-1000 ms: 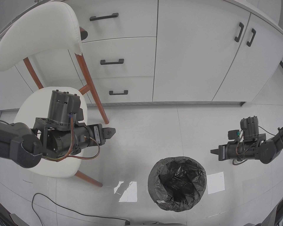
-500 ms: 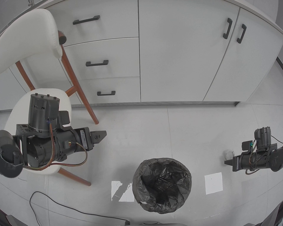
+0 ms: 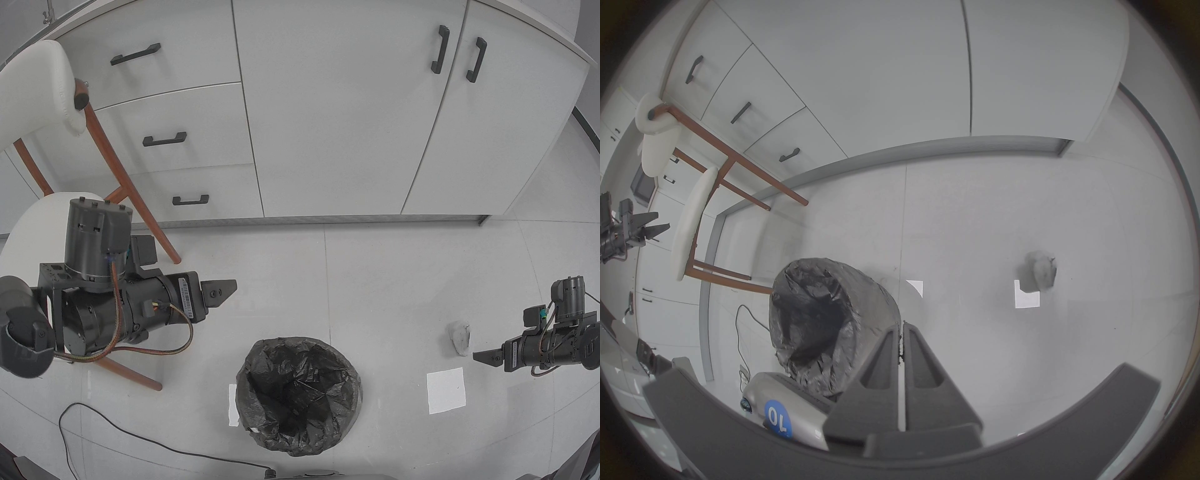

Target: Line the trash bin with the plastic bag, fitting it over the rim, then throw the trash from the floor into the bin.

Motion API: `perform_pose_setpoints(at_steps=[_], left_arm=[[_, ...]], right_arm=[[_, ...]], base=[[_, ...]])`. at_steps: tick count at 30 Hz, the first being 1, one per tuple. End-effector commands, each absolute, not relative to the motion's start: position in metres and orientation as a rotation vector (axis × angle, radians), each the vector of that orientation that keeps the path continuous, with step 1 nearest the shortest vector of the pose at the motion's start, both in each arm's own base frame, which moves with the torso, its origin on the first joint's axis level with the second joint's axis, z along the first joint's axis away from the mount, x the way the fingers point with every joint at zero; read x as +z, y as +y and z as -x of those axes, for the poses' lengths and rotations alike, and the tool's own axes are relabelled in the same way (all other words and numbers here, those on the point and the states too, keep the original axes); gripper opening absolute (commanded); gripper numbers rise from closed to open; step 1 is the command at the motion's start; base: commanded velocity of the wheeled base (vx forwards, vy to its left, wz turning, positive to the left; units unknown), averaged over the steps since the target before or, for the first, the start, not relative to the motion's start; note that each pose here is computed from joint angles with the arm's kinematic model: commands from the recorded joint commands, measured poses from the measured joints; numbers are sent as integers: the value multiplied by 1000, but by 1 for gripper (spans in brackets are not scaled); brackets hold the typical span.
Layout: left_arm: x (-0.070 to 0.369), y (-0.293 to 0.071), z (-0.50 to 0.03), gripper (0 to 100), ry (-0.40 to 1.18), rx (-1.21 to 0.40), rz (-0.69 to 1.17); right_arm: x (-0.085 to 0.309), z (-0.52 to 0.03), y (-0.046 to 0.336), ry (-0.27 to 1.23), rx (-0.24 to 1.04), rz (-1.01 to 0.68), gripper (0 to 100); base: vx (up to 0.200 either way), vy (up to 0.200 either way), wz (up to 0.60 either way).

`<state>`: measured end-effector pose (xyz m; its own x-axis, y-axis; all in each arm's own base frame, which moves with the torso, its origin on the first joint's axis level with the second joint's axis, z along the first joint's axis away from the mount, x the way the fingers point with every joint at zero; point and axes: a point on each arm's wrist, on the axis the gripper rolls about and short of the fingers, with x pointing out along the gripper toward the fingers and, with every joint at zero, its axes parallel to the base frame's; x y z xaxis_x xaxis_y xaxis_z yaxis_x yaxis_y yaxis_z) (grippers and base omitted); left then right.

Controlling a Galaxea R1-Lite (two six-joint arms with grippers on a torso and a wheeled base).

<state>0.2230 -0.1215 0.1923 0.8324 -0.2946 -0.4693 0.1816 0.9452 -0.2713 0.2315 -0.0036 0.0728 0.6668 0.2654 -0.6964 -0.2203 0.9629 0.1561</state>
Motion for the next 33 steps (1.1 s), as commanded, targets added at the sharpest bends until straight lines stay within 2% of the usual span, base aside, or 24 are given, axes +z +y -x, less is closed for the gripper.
perform_pose_setpoints(at_steps=[1, 3, 23, 26, 29, 33], left_arm=[[183, -125, -226, 100, 565, -254, 206], [182, -127, -227, 100, 569, -256, 203], [176, -136, -234, 100, 586, -265, 188], [178, -137, -236, 100, 579, -266, 184], [175, -139, -239, 100, 583, -267, 155], [170, -140, -242, 100, 594, -268, 119]], right_arm=[[71, -231, -8, 801, 254, -69, 100], [71, -231, -9, 804, 248, -71, 100], [64, -244, -14, 815, 228, -72, 100], [64, -251, -14, 812, 228, -70, 100], [63, -255, -15, 807, 234, -55, 100], [57, -260, -16, 821, 245, -30, 100]], base=[[-200, -200, 0], [-200, -200, 0], [-200, 0, 0], [0, 0, 0], [200, 0, 0], [200, -200, 0]])
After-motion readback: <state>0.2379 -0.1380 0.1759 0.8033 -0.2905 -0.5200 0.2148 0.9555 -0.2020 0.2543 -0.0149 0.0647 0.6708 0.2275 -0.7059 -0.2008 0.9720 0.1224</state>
